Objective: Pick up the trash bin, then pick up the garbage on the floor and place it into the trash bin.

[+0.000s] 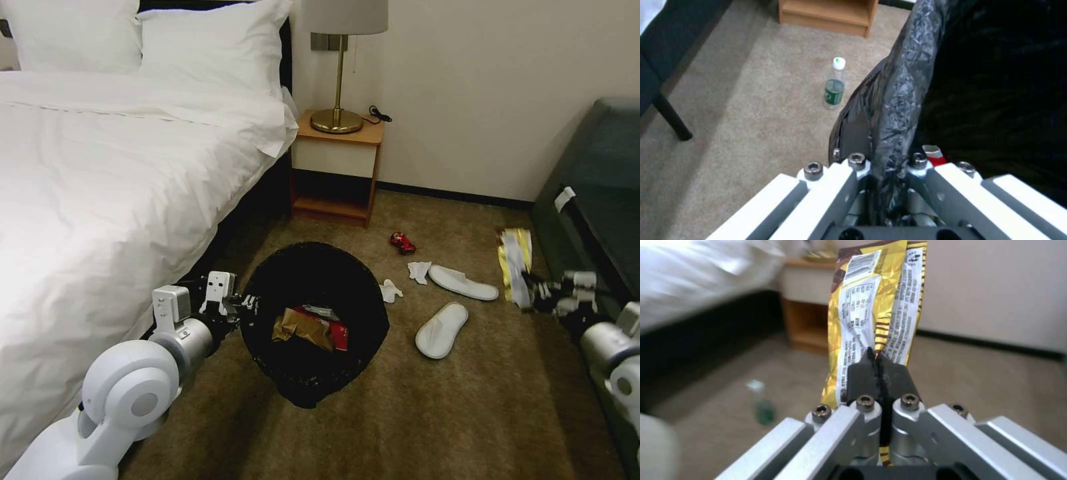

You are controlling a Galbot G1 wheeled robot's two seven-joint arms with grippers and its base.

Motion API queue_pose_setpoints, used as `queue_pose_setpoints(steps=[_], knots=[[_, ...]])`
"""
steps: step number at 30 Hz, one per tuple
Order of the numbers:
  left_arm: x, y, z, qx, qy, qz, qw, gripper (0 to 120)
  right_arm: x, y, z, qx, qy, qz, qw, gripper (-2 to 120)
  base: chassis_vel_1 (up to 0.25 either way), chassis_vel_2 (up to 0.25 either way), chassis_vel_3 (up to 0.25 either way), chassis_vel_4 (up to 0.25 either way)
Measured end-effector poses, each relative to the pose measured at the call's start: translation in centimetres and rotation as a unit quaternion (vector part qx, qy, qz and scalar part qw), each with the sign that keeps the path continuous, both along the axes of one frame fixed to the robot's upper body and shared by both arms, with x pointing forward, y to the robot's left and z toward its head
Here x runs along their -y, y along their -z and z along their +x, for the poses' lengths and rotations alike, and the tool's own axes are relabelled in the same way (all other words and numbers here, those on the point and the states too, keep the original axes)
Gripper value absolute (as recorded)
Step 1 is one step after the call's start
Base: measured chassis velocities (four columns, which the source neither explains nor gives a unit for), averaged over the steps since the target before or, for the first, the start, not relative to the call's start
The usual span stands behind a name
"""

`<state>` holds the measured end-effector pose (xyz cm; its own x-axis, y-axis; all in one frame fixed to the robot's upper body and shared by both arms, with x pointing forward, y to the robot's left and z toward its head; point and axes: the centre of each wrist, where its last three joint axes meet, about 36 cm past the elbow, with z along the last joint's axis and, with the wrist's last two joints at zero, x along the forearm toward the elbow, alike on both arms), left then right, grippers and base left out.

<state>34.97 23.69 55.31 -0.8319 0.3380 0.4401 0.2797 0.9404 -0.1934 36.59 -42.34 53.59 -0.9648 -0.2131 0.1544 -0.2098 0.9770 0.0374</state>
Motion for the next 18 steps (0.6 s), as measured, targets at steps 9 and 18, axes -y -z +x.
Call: queue_pose_setpoints(steps=[9,18], knots=[[0.1,0.2,0.5,-0.001,-0.001,-0.005,1.0000,1,-8.2,-4.4,0.9,0.042,-0.125,0.034,0.991,0,0.000,0.000,0.000,0.000],[0.5,0.5,0.9,-0.005,0.002,-0.012,0.9999,1,-13.6,-4.4,1.0,0.031,-0.213,0.052,0.975,0,0.000,0.000,0.000,0.000]])
